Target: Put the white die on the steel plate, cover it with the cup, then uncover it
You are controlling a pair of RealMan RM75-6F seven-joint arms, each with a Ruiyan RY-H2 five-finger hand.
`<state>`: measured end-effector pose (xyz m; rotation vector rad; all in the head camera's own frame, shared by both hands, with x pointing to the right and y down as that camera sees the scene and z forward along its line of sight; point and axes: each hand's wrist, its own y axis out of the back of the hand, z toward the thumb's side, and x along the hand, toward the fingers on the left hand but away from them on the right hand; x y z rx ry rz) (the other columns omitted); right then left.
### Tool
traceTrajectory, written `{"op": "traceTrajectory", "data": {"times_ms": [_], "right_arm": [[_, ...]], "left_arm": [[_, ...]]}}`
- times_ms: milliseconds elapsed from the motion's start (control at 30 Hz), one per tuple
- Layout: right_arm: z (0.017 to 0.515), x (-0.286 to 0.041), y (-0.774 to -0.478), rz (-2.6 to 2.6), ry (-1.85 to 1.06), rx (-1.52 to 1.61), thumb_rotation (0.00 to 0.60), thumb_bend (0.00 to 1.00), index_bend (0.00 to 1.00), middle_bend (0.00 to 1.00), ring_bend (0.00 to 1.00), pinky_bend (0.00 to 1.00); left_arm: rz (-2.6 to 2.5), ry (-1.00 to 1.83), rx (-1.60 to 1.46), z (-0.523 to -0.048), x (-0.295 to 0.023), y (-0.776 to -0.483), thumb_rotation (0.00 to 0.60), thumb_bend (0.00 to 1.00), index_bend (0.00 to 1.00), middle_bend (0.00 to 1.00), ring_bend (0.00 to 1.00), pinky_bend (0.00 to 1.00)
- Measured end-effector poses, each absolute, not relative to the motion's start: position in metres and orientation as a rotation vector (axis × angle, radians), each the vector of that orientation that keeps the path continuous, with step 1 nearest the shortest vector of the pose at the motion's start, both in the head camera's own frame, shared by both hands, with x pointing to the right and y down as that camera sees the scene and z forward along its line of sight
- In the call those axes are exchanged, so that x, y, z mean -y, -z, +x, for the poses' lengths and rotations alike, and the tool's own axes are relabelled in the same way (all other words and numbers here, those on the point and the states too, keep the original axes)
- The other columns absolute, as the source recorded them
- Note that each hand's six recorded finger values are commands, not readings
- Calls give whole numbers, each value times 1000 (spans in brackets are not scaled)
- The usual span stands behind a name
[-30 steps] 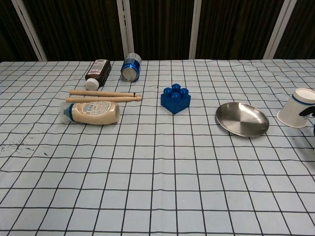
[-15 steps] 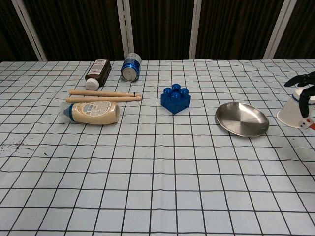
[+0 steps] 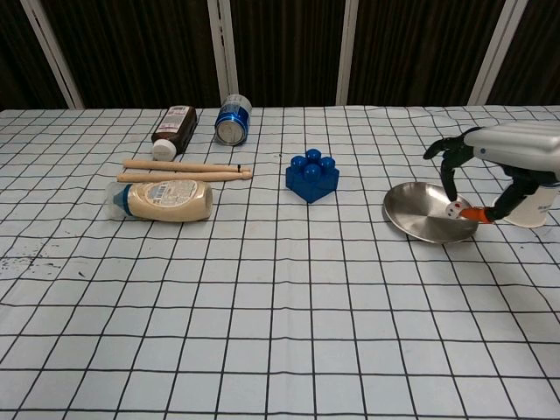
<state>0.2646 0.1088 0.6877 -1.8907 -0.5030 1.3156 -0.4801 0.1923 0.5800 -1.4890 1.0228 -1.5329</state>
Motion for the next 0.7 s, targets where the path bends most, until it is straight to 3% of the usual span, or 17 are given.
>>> {"op": "traceTrajectory", "data": {"times_ms": [300,700], "right_arm": [[225,-83,-721,-1923,-1319,480,600,415,583,125,145,0],[221,-58,-735,-1893,-1359,525,600,415,583,125,145,0]], "left_arm": [[-1475,1553,-1008,-484,-193,-582,600,467,189,0,0,98],[-1483,1550,-1026,-488,-191,-581,600,467,189,0,0,98]]}}
